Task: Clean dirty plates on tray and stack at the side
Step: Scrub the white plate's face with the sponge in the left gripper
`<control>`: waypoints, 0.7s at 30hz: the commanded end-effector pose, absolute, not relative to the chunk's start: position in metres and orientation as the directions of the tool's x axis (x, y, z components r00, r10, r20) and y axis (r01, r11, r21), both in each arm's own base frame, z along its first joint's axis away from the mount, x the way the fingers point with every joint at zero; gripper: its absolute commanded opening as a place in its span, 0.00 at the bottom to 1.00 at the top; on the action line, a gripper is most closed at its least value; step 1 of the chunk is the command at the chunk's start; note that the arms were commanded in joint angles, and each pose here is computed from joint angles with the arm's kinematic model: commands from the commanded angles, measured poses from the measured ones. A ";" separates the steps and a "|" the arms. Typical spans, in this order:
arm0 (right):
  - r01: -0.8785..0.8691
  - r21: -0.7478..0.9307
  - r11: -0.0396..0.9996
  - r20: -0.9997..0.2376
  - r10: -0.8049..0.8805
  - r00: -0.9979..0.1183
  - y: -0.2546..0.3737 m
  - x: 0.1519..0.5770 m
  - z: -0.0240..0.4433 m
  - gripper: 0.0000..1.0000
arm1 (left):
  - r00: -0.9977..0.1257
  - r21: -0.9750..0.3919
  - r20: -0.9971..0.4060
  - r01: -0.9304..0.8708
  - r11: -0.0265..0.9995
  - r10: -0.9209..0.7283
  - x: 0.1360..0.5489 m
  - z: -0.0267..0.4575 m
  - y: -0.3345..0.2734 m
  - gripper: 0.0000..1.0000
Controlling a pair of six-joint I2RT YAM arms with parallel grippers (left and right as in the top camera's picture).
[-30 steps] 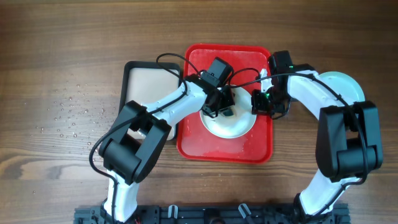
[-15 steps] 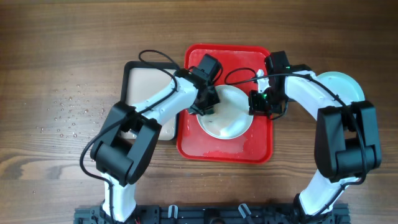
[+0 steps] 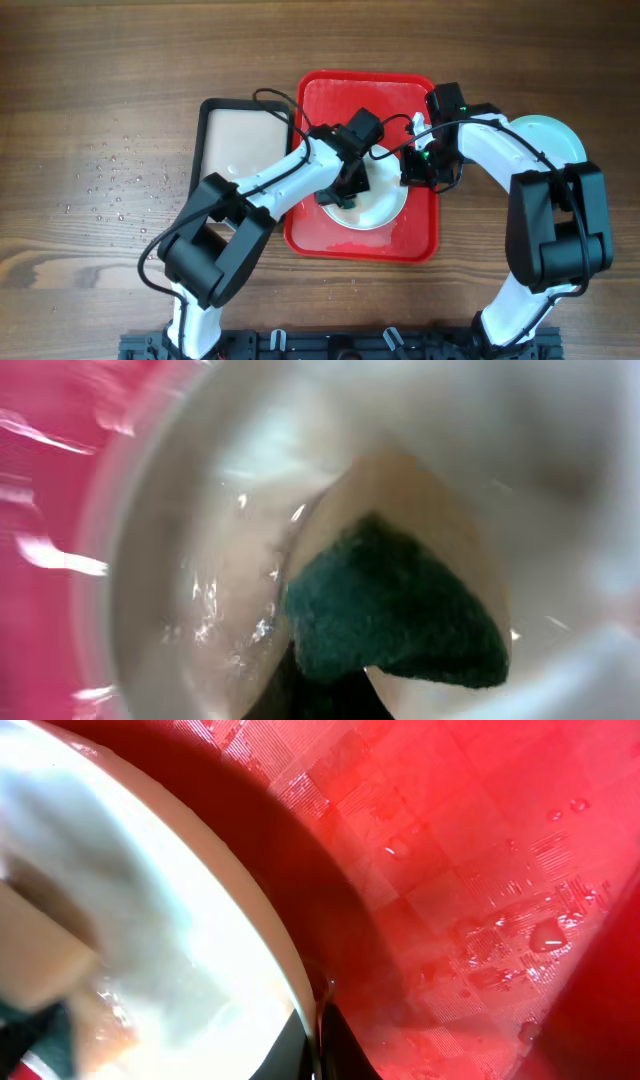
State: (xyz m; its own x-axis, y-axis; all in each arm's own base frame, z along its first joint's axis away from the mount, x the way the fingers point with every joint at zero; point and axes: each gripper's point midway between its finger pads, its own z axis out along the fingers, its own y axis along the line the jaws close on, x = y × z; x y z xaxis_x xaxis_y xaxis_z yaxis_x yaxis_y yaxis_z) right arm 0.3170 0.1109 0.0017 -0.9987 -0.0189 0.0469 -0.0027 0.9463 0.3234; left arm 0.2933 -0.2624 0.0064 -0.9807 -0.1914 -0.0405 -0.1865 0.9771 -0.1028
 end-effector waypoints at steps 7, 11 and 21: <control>0.014 0.275 0.961 0.060 -0.003 -0.998 0.100 0.317 -0.009 0.04 | -0.887 0.355 -0.451 -0.282 0.891 -0.101 0.346 0.019 -0.162 0.04; 0.015 0.275 0.961 0.062 -0.003 -0.998 0.100 0.316 -0.009 0.04 | -0.898 0.134 -0.358 -0.323 0.937 -0.258 0.341 0.052 -0.186 0.04; 0.012 0.277 0.961 0.051 -0.003 -0.999 0.101 0.319 -0.009 0.04 | -0.879 -0.140 -0.216 -0.403 0.905 -0.425 0.362 0.117 -0.104 0.04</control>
State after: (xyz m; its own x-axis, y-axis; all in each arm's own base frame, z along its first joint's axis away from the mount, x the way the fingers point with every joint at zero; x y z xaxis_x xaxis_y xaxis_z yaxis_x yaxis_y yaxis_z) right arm 0.3189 0.1133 0.0024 -0.9990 -0.0156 0.0412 -0.0009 0.9416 0.3367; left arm 0.3588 -0.0981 0.1208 -0.8031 -0.5113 -0.3059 -0.5186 0.8527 -0.0636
